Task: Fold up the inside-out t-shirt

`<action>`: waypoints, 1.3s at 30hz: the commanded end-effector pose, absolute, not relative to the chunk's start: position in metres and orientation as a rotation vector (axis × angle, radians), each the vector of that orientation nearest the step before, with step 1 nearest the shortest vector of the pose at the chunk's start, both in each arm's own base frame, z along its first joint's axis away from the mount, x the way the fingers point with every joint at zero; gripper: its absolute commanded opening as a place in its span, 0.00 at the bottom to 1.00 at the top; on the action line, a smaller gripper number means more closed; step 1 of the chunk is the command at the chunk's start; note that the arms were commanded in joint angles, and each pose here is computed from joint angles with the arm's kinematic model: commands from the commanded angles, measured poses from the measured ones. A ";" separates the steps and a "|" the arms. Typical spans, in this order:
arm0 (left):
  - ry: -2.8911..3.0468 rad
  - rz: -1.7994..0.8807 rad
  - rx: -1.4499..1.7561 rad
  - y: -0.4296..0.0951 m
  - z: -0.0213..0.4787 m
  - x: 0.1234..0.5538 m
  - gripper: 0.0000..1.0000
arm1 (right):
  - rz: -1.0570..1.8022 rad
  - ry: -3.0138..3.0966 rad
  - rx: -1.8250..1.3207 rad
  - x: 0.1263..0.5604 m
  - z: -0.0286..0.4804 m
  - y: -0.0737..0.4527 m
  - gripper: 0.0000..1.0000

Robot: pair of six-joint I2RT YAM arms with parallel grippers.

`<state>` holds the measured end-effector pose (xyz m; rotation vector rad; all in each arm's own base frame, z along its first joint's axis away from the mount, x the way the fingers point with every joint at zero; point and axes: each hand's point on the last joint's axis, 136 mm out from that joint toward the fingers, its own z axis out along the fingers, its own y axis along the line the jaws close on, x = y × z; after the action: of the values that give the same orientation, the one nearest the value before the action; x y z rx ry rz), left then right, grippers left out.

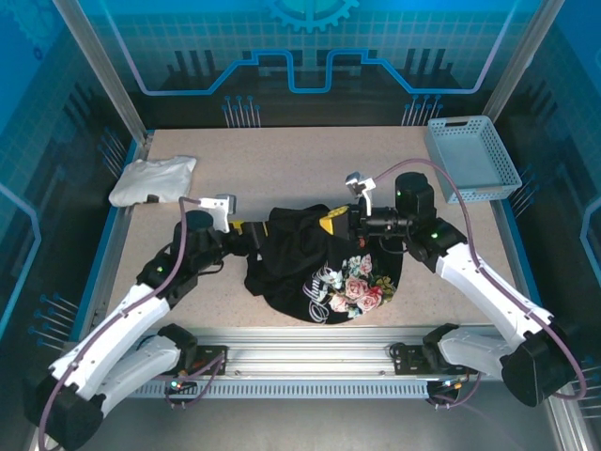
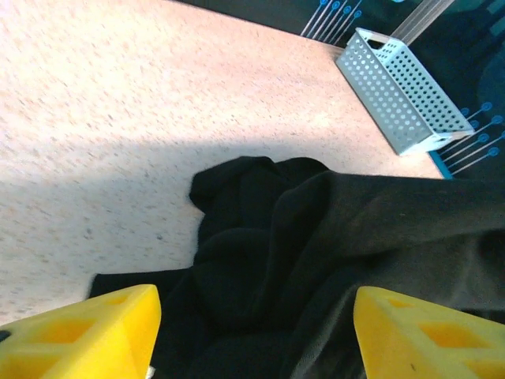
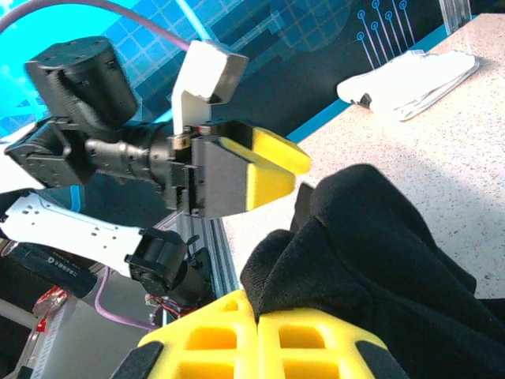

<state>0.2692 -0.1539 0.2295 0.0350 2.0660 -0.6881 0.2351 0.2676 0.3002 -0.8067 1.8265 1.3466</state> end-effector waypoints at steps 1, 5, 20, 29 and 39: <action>2.004 -0.547 0.136 -0.152 0.256 0.258 0.67 | 1.336 1.778 -0.802 0.242 0.319 0.267 0.00; 1.961 -0.700 0.390 -0.207 0.267 0.232 0.51 | 1.333 1.799 -0.773 0.247 0.318 0.268 0.00; 2.101 -0.835 0.344 -0.253 0.229 0.263 0.61 | 1.331 1.815 -0.768 0.244 0.311 0.265 0.00; 2.113 -0.726 0.459 -0.266 0.213 0.287 0.55 | 1.298 1.805 -0.852 0.233 0.310 0.262 0.00; 1.987 -1.338 0.465 -0.266 0.280 0.256 0.00 | 0.709 2.019 -0.706 0.266 0.275 0.212 0.00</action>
<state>0.2884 -0.2560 0.2200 0.3786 2.1539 -1.0009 0.2477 0.2414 0.2768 -0.7848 1.9682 1.0138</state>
